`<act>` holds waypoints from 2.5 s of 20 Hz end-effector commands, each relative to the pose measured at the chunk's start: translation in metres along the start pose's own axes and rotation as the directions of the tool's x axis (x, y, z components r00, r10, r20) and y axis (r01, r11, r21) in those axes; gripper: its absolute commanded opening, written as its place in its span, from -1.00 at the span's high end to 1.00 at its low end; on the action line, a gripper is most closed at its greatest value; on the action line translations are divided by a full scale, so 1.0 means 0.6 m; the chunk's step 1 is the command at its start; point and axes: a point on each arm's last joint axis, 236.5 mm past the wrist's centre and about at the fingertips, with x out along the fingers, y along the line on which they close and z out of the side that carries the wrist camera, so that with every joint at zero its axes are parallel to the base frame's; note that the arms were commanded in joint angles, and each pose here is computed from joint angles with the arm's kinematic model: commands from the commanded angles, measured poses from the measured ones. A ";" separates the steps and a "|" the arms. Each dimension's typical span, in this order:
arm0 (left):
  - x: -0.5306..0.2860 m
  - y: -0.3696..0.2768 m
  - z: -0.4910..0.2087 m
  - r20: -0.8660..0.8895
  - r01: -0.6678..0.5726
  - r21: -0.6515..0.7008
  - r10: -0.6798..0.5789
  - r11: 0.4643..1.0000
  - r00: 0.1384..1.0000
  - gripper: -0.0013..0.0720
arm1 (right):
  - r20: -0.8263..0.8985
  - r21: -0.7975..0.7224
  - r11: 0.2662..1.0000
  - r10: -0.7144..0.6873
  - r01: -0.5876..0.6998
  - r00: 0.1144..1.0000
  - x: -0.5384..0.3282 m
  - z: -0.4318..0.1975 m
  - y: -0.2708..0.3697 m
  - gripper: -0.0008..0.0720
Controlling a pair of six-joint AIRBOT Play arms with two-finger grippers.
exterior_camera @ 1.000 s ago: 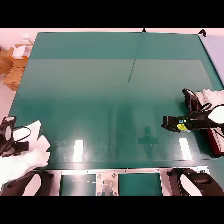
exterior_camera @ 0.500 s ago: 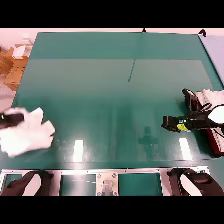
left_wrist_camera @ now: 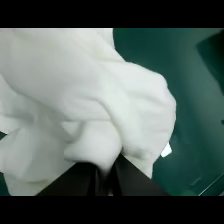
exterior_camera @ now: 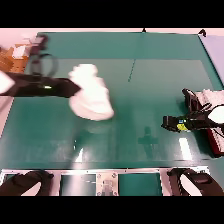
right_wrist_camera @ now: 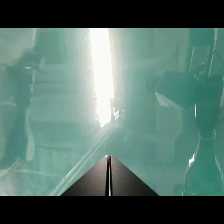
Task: Fold the shirts.
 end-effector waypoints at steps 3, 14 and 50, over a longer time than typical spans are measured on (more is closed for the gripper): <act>0.166 -0.071 -0.047 -0.102 0.096 -0.057 -0.101 0.994 0.990 -0.99 | 0.000 0.000 1.000 0.001 -0.001 1.000 0.000 0.000 0.000 0.94; 0.094 0.052 -0.122 -0.386 -0.011 -0.219 -0.076 0.976 0.919 -0.98 | 0.103 -0.030 0.998 0.059 -0.056 0.993 0.052 0.101 0.018 -0.03; -0.049 0.116 -0.122 -0.120 -0.230 -0.056 0.222 0.972 0.968 0.90 | 0.277 -0.237 0.884 0.459 -0.403 0.844 -0.194 0.423 0.114 0.94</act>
